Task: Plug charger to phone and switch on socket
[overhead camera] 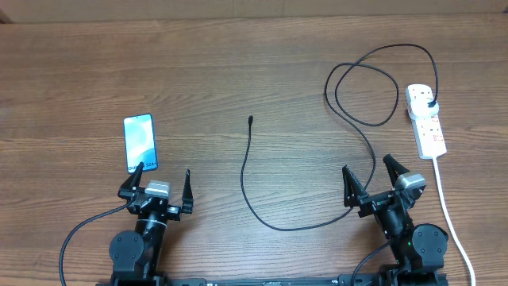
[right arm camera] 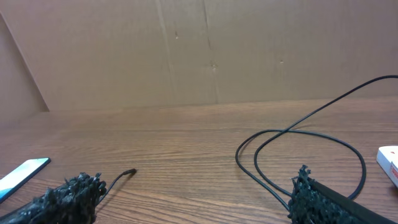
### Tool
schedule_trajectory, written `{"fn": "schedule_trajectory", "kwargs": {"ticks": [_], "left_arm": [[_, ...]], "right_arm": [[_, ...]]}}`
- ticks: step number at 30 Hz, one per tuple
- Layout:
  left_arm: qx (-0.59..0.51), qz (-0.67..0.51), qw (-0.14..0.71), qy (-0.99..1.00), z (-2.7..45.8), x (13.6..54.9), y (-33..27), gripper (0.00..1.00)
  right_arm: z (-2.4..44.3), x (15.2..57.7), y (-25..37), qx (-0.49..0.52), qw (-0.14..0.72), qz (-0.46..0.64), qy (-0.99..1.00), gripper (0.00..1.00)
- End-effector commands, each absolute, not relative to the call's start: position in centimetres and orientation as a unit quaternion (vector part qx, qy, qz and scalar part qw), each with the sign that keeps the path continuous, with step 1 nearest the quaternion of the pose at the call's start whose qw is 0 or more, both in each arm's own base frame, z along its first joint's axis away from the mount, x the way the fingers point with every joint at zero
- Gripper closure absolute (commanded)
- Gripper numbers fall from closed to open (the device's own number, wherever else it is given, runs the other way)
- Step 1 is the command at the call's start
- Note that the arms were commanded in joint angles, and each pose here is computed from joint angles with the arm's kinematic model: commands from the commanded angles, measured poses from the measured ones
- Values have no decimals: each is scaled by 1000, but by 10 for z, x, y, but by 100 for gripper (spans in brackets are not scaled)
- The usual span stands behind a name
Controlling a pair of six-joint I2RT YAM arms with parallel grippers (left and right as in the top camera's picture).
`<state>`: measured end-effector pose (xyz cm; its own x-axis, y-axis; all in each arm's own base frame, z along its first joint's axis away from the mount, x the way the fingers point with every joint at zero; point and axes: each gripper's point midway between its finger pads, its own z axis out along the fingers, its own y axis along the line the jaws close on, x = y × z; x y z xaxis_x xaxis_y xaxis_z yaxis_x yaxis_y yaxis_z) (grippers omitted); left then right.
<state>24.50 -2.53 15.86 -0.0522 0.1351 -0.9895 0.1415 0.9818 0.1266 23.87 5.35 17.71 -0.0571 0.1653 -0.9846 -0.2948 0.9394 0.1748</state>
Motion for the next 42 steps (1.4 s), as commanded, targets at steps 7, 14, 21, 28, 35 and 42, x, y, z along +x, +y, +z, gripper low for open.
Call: {"fn": "schedule_trajectory", "kwargs": {"ticks": [7,14,21,28,35,42], "left_arm": [[102,-4,683,723,158,244,-27,0],[102,-4,683,723,158,244,-27,0],[102,-4,683,723,158,244,-27,1],[102,-4,683,723,158,244,-27,1],[102,-4,683,723,158,244,-27,0],[112,-7,688,717,161,244,-30,1]], "right_arm": [[176,239,53,-47,688,168,705,0],[176,239,53,-47,688,168,705,0],[176,239,53,-47,688,168,704,0],[176,239,53,-47,688,168,704,0],[176,239,53,-47,688,168,704,0],[176,239,53,-47,688,168,704,0]]}}
